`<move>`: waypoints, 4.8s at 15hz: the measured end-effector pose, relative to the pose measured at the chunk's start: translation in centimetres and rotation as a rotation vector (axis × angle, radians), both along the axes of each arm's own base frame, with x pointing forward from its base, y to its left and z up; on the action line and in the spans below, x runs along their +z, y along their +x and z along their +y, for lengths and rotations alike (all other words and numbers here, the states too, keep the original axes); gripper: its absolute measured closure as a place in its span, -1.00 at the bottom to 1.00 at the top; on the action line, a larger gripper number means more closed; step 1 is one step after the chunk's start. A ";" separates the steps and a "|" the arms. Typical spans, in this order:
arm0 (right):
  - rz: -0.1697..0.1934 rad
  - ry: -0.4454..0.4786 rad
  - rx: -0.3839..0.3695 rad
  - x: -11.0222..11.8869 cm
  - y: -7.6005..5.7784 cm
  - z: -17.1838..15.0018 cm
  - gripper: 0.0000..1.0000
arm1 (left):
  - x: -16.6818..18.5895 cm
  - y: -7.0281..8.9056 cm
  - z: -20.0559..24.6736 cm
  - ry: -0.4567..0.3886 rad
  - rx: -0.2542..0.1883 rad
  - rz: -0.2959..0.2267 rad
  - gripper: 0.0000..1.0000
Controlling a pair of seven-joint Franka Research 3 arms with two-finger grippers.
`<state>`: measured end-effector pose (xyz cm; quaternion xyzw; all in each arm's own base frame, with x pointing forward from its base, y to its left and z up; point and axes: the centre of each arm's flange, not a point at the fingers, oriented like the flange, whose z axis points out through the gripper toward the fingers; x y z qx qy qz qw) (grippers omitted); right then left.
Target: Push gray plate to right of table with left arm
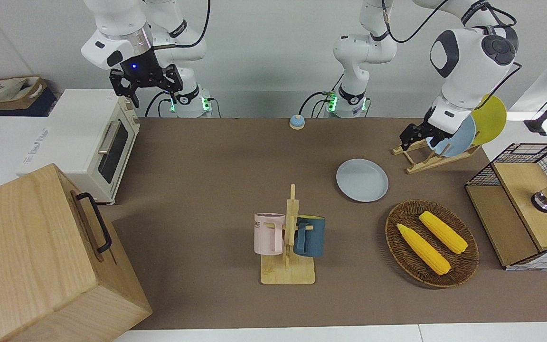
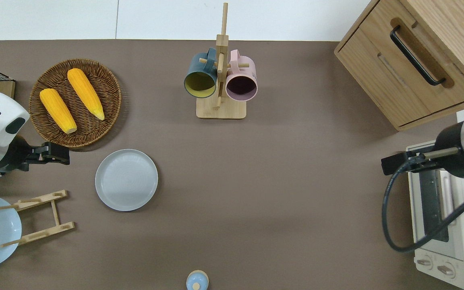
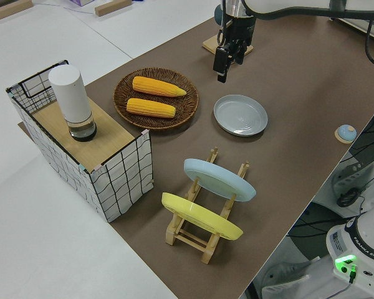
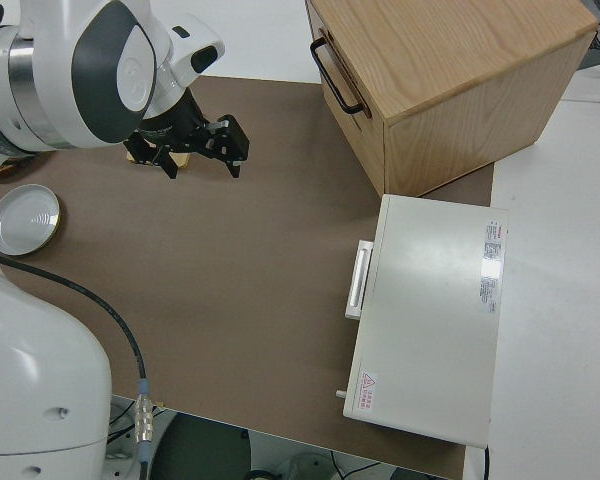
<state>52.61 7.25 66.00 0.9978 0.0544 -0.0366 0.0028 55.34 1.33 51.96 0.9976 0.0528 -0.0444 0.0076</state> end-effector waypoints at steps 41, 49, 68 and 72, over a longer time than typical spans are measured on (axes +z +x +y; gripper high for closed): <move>0.000 0.000 0.000 0.0 0.0 0.0 -0.97 | -22.3 -10.1 -0.2 -0.004 0.098 -0.150 -0.81; 0.000 0.000 0.000 0.0 0.0 0.0 -0.97 | -21.5 -10.0 -1.4 -0.014 0.082 -0.166 0.83; 0.000 0.000 0.000 0.0 0.0 0.0 -0.97 | -21.5 -11.5 -14.4 -0.015 0.296 -0.155 0.93; 0.000 0.000 0.000 0.0 0.0 0.0 -0.97 | -21.7 -11.7 -19.0 -0.026 0.328 -0.149 0.93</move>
